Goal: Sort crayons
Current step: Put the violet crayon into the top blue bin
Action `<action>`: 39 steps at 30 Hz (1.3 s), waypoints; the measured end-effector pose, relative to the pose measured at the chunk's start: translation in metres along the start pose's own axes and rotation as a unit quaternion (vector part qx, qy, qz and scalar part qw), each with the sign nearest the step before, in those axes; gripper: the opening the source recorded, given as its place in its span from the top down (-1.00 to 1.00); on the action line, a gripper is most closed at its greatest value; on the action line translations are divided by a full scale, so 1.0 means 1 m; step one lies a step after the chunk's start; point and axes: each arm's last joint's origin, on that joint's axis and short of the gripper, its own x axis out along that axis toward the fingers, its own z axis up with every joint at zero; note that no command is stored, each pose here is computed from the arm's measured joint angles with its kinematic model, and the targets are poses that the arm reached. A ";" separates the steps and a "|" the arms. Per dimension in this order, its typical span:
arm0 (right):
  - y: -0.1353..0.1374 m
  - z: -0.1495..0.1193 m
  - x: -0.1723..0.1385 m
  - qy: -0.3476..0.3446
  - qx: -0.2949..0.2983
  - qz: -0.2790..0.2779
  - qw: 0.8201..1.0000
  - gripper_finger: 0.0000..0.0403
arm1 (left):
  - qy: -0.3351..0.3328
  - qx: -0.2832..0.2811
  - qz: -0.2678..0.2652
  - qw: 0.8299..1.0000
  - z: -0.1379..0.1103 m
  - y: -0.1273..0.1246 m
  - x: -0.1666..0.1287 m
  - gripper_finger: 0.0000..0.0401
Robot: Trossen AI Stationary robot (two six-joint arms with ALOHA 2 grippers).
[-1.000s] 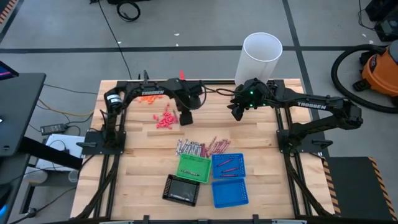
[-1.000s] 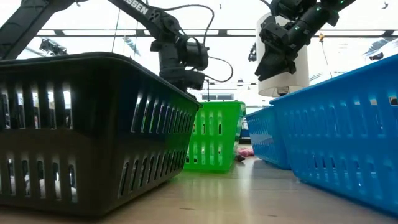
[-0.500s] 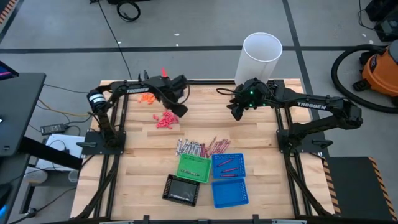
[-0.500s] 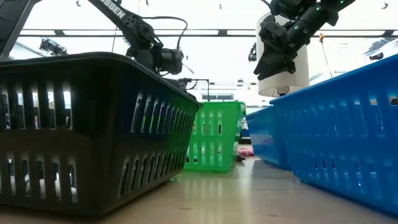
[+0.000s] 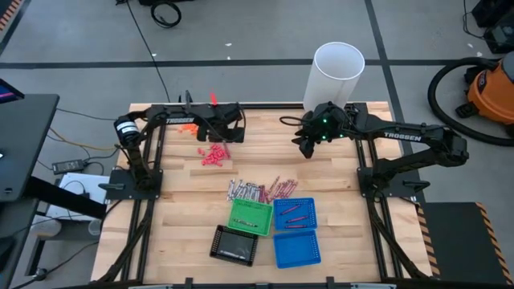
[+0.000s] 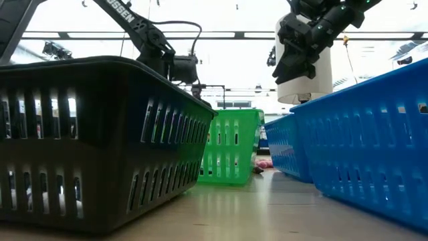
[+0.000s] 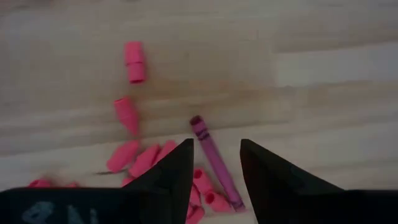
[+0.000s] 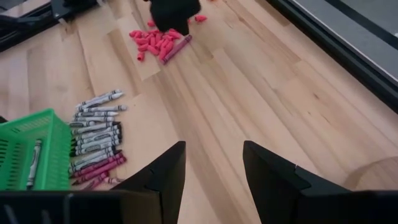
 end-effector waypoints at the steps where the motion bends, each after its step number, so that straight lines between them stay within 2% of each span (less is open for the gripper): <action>1: 0.000 0.000 0.000 0.000 -0.001 0.002 1.000 0.16 | -0.001 -0.008 0.005 1.000 -0.001 -0.001 0.003 0.29; 6: 0.002 0.000 0.000 0.002 -0.004 0.009 1.000 0.16 | -0.008 -0.041 0.031 0.999 -0.006 -0.004 0.018 0.29; 17: 0.006 -0.001 0.000 0.005 -0.015 0.023 1.000 0.16 | -0.017 -0.071 0.033 0.997 0.002 0.000 0.019 0.29; 24: 0.006 0.000 0.000 0.002 -0.015 0.027 1.000 0.16 | -0.008 -0.076 0.027 0.997 0.001 -0.001 0.020 0.30; 31: 0.006 0.001 0.000 -0.004 -0.017 0.030 0.999 0.16 | 0.023 -0.076 0.037 0.996 -0.004 -0.004 0.034 0.30; 34: 0.006 0.001 0.000 -0.003 -0.018 0.031 0.999 0.16 | 0.013 -0.066 0.042 0.997 -0.007 -0.006 0.035 0.30; 39: 0.007 0.002 0.000 -0.010 -0.019 0.033 0.999 0.16 | 0.016 -0.052 0.045 0.998 -0.010 -0.007 0.035 0.48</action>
